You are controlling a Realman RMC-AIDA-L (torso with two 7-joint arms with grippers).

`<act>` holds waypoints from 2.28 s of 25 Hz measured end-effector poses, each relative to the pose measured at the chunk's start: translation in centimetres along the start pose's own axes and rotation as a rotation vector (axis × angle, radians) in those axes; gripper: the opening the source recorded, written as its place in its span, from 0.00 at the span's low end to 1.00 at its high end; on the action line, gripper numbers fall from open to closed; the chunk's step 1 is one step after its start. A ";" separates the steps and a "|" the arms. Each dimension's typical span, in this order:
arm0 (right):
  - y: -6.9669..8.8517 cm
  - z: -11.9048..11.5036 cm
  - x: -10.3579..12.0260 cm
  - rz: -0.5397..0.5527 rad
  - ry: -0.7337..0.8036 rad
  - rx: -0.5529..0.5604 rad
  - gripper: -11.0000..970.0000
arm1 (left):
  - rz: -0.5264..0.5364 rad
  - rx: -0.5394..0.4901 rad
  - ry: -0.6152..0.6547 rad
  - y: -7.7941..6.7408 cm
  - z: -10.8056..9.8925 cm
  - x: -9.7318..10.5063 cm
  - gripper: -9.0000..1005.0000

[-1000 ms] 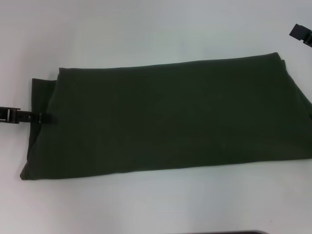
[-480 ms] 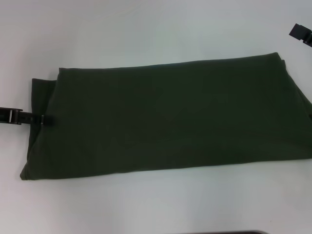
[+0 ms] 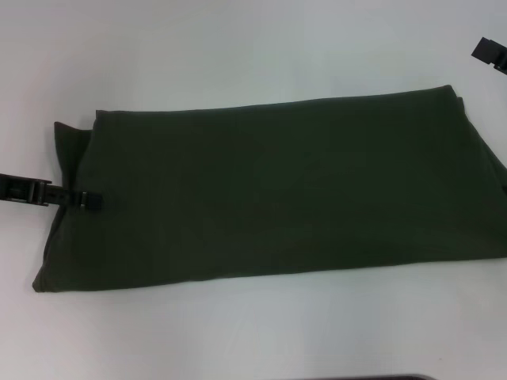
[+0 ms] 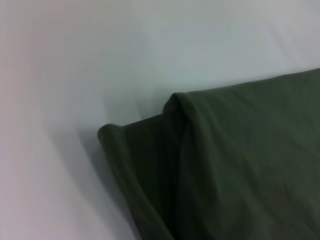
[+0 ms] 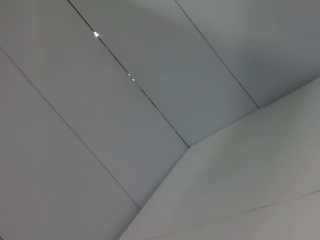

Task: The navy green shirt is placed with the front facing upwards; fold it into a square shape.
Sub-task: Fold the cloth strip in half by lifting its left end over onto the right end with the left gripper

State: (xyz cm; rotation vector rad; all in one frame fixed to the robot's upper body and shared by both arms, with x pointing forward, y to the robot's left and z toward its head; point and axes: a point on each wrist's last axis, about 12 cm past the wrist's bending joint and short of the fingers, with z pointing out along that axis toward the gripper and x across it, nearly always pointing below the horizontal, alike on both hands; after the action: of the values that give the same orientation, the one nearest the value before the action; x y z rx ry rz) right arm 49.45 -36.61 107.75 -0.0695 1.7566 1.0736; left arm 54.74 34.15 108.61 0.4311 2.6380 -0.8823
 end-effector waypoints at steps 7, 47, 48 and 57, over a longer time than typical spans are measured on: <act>0.0 -0.1 0.1 0.002 0.000 0.001 0.57 | 0.011 0.017 -0.004 -0.4 0.2 -0.3 0.87; 0.1 -0.4 0.1 0.004 -0.002 -0.003 0.57 | 0.052 0.002 0.024 -0.9 0.6 -1.2 0.87; 0.1 -0.4 0.1 0.004 -0.002 -0.003 0.57 | 0.052 0.002 0.024 -0.9 0.6 -1.2 0.87; 0.1 -0.4 0.0 0.002 -0.007 -0.004 0.57 | 0.052 -0.022 0.000 -1.0 0.3 -1.7 0.84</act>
State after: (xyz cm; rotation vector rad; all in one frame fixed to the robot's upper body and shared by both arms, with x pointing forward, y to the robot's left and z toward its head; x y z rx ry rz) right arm 49.11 -36.82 107.79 -0.0664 1.7490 1.0772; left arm 55.92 32.94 109.60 0.4915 2.6216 -0.8369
